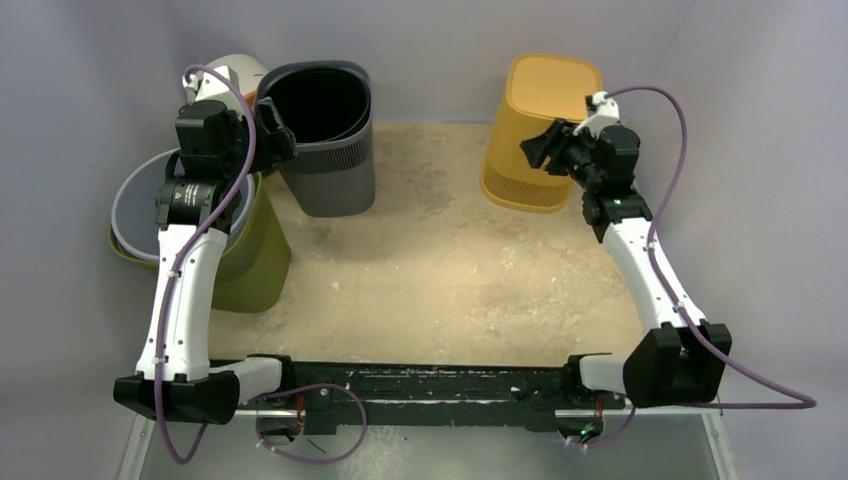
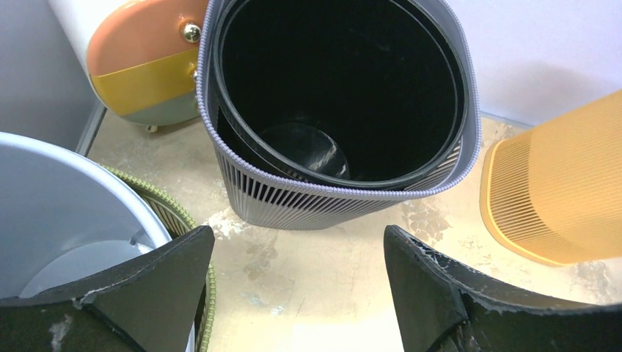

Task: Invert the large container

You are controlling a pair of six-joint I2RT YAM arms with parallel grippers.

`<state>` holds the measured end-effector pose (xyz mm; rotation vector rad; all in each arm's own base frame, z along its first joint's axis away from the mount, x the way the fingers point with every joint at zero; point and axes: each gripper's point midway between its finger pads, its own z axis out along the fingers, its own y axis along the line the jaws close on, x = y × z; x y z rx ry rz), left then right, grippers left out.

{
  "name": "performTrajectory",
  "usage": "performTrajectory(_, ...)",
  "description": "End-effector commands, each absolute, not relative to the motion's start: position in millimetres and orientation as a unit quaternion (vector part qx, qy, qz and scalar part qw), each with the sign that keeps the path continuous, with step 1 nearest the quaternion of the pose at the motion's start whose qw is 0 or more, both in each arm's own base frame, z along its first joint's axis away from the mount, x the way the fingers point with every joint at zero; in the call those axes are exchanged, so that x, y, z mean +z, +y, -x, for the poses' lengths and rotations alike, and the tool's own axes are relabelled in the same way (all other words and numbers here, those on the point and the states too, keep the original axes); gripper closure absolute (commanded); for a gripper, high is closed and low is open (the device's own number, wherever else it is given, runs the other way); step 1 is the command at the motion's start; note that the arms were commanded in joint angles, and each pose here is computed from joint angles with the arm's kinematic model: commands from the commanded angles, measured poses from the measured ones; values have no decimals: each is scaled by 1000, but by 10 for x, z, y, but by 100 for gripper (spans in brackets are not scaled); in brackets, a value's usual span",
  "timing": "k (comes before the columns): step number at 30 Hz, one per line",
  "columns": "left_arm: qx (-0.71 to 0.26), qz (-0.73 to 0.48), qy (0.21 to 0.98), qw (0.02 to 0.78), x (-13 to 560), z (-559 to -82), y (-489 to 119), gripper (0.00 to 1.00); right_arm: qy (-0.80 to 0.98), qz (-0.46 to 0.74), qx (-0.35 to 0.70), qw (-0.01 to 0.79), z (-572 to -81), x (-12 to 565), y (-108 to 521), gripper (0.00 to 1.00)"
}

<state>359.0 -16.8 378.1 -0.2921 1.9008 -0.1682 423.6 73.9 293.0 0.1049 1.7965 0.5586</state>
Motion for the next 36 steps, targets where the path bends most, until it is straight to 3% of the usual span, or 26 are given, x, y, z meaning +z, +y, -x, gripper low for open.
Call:
performTrajectory(1, -85, 113, 789, 598, 3970, -3563, -196, 17, 764, 14, 197, 614, -4190, 3328, 1127, 39)
performTrajectory(3, -92, 112, 787, 599, 3971, -3577, -218, 17, 765, 45, 189, 614, -4302, 3389, 1364, 35)
performTrajectory(4, -94, 112, 787, 600, 3969, -3580, -225, 17, 765, 63, 190, 612, -4367, 3407, 1480, 16)
performTrajectory(5, -96, 111, 786, 601, 3970, -3582, -230, 17, 768, 78, 190, 607, -4449, 3399, 1584, 2)
performTrajectory(6, -95, 111, 786, 600, 3961, -3585, -228, 17, 770, 92, 190, 602, -4520, 3381, 1696, 1)
performTrajectory(12, -84, 107, 793, 594, 3877, -3578, -203, 17, 768, 123, 186, 601, -4921, 3271, 2182, 0)
performTrajectory(21, -82, 101, 804, 581, 3692, -3589, -215, 17, 799, 125, 101, 579, -5578, 2660, 2284, 0)
performTrajectory(30, -85, 99, 814, 567, 3518, -3623, -238, 17, 823, 78, -54, 560, -5903, 2120, 1716, 0)
performTrajectory(36, -82, 99, 816, 564, 3482, -3621, -231, 17, 829, 33, -76, 553, -5931, 2023, 1036, 0)
